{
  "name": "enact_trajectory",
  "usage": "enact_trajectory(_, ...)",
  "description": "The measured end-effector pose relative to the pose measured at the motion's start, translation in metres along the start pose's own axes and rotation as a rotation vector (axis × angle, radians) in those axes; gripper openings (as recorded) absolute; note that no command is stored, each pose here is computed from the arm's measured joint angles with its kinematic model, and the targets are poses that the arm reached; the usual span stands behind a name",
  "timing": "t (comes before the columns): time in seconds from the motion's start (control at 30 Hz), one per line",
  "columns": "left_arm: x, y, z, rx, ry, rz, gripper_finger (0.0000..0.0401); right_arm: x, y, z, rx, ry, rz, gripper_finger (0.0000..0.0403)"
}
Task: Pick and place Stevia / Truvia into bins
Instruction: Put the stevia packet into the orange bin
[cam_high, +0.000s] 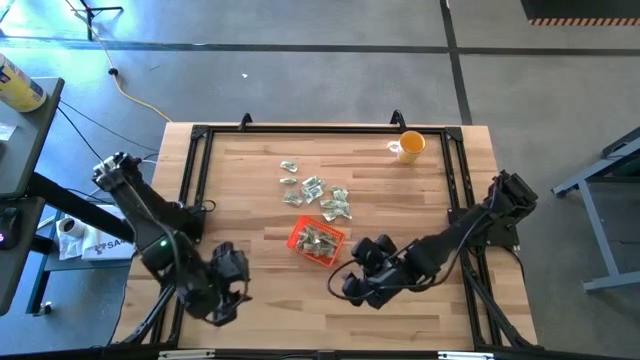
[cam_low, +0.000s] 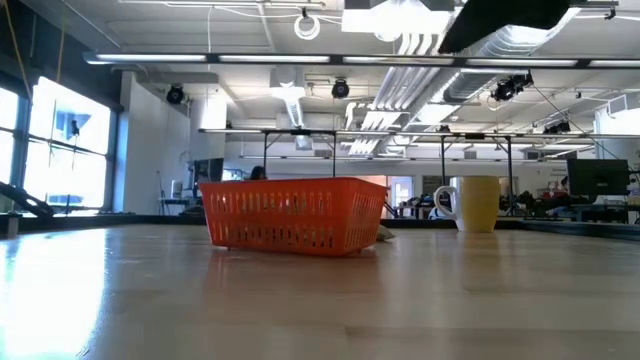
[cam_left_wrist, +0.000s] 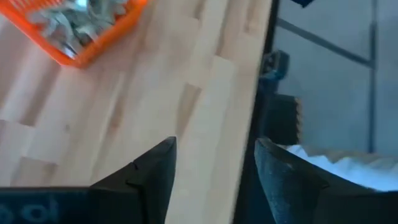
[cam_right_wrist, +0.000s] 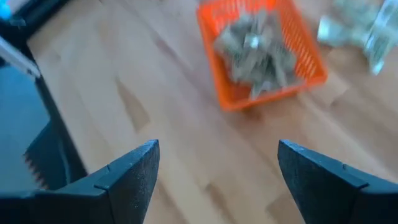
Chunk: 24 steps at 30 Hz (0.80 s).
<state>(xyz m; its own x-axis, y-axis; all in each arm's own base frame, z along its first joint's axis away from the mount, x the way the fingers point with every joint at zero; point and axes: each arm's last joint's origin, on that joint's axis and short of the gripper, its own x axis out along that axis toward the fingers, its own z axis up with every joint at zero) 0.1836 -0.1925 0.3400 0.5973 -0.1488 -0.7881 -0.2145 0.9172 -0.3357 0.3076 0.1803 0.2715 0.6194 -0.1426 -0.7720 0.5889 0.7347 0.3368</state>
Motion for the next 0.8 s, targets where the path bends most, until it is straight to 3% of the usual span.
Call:
enact_trajectory(0.13,-0.005,-0.009,-0.014,-0.025,0.061,-0.052,0.0236,0.001,0.001,-0.002,0.031,0.11,0.035,0.0316)
enact_trajectory(0.37,-0.01,-0.015,-0.025,0.0,0.1,-0.096,0.0234,0.001,0.001,-0.004,0.113,0.172,0.048,0.0316)
enact_trajectory(0.8,-0.01,-0.019,-0.025,-0.026,0.123,-0.142,0.0232,0.002,0.0,-0.003,0.085,0.136,0.03,0.0316)
